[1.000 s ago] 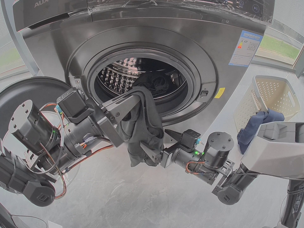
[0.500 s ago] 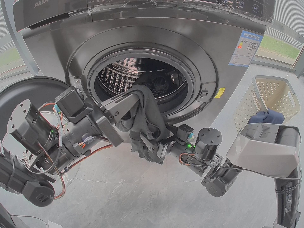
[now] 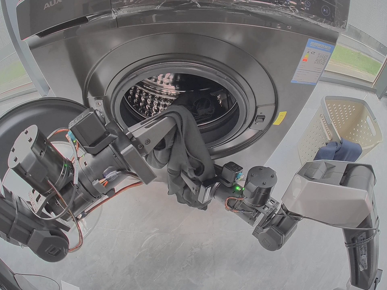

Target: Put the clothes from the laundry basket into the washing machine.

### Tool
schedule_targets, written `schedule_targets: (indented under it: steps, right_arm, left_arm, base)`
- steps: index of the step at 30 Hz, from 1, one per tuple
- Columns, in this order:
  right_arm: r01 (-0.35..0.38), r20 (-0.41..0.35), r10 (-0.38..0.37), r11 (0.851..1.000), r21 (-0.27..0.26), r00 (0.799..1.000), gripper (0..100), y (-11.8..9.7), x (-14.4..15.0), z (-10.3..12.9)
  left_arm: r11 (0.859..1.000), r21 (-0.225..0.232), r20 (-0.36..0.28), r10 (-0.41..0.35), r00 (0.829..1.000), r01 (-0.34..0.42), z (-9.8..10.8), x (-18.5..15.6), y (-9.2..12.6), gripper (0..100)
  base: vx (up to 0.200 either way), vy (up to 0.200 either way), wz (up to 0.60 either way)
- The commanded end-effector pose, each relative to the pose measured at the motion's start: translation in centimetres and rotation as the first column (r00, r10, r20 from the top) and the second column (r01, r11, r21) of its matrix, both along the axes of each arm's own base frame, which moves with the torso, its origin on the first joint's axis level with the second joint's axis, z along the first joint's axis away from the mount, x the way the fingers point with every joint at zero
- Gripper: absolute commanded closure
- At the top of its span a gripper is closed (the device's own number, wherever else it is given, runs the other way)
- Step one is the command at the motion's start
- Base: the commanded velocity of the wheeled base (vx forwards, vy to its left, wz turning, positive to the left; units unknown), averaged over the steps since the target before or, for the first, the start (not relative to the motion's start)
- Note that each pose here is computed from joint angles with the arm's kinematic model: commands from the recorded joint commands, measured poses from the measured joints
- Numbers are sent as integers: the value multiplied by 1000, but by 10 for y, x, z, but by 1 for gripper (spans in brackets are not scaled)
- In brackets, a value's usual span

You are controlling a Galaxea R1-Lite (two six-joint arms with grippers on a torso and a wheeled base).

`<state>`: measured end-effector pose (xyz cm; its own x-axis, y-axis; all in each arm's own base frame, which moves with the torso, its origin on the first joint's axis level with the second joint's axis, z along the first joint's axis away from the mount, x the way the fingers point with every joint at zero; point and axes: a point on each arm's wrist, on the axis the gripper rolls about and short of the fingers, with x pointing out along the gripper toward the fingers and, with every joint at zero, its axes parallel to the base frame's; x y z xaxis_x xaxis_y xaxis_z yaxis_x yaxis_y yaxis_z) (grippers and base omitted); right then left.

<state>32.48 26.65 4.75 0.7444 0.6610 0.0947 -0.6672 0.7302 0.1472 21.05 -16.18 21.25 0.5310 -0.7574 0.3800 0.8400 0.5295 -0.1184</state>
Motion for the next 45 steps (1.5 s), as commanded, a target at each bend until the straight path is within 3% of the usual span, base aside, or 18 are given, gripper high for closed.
schedule_targets:
  steps: [1, 3, 5, 11, 18, 23, 27, 36, 45]
  right_arm:
    - [2, 5, -2, 1000, 6, 1000, 100, -1, 0, 3]
    - [12, 11, -13, 1000, 10, 1000, 100, -5, 3, 6]
    - [40, 31, -41, 999, 26, 999, 100, -16, 8, 18]
    - [82, 70, -86, 995, 62, 994, 100, -35, 12, 44]
    - [74, 105, -84, 993, 92, 991, 100, -40, -1, 69]
    - [60, 125, -73, 992, 110, 989, 100, -37, -6, 80]
    - [40, 136, -56, 992, 121, 989, 100, -30, -12, 85]
    - [4, 137, -21, 992, 126, 990, 100, -19, -20, 85]
    - [-11, 129, -5, 993, 120, 992, 100, -13, -23, 81]
  left_arm:
    - [1000, 9, -17, 14, 1000, -14, -3, 2, 2, 100]
    - [999, 8, -29, 40, 999, -40, -5, 3, 3, 100]
    - [994, 14, -60, 113, 992, -113, -12, 7, 10, 100]
    - [982, 63, -118, 185, 976, -178, -29, 10, 28, 100]
    - [965, 194, -218, 220, 951, -179, -69, 7, 41, 100]
    - [941, 302, -264, 236, 935, -152, -98, 8, 39, 100]
    - [927, 350, -291, 246, 924, -137, -114, 14, 35, 100]
    - [918, 394, -351, 192, 917, -42, -139, 23, 27, 100]
    - [915, 401, -361, 193, 912, -36, -145, 28, 24, 100]
  base:
    - [0, 0, 0]
    - [0, 0, 0]
    - [0, 0, 0]
    - [0, 0, 0]
    - [0, 0, 0]
    - [0, 0, 0]
    - [0, 0, 0]
    - [0, 0, 0]
    - [0, 0, 0]
